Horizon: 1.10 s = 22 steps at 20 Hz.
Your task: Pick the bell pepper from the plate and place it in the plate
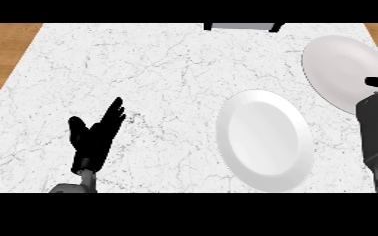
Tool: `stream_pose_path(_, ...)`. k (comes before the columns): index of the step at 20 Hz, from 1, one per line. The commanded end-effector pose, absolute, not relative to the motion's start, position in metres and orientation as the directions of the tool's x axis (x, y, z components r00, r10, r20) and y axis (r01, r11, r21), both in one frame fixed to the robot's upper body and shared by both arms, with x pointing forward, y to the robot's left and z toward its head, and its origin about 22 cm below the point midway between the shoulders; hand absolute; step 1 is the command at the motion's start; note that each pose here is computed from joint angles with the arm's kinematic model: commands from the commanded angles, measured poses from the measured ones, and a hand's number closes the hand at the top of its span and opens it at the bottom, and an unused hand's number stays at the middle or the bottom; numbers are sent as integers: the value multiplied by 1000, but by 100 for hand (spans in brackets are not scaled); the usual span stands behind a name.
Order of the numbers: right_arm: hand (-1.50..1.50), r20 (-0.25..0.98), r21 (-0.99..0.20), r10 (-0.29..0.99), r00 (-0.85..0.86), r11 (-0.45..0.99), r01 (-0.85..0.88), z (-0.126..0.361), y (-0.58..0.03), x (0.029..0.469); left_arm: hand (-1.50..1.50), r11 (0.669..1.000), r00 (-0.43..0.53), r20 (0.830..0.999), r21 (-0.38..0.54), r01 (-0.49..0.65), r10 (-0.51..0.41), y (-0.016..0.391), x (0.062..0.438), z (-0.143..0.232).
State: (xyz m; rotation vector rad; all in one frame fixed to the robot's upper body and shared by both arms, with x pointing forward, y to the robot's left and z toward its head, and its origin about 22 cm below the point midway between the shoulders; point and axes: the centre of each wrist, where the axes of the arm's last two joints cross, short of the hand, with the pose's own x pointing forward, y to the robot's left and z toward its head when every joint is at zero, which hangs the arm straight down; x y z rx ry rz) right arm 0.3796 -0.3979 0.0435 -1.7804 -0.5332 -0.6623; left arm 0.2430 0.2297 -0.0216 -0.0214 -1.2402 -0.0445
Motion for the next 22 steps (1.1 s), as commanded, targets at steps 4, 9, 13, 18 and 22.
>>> stream_pose_path(4, -150, 744, -652, 15, 668, -203, 730, 34, -409, 378, 0, 999, 351, 936, -2, 41, -13, 230, 247, -20)
stream_pose_path(9, -150, 829, -484, 152, 538, -288, 827, 42, -403, 382, 0, 999, 368, 930, 3, 40, -18, 234, 232, -36)
stream_pose_path(13, -150, 878, -388, 152, 454, -330, 861, 34, -392, 380, 0, 1000, 364, 931, 12, 29, -22, 231, 239, -35)
stream_pose_path(18, -150, 930, -295, 142, 338, -260, 920, 35, -369, 376, 0, 1000, 365, 931, 0, 0, 0, 237, 246, -30)
stream_pose_path(22, -150, 956, -233, 155, 250, -125, 965, 34, -350, 364, 0, 1000, 376, 927, -19, 19, 11, 237, 227, -34)
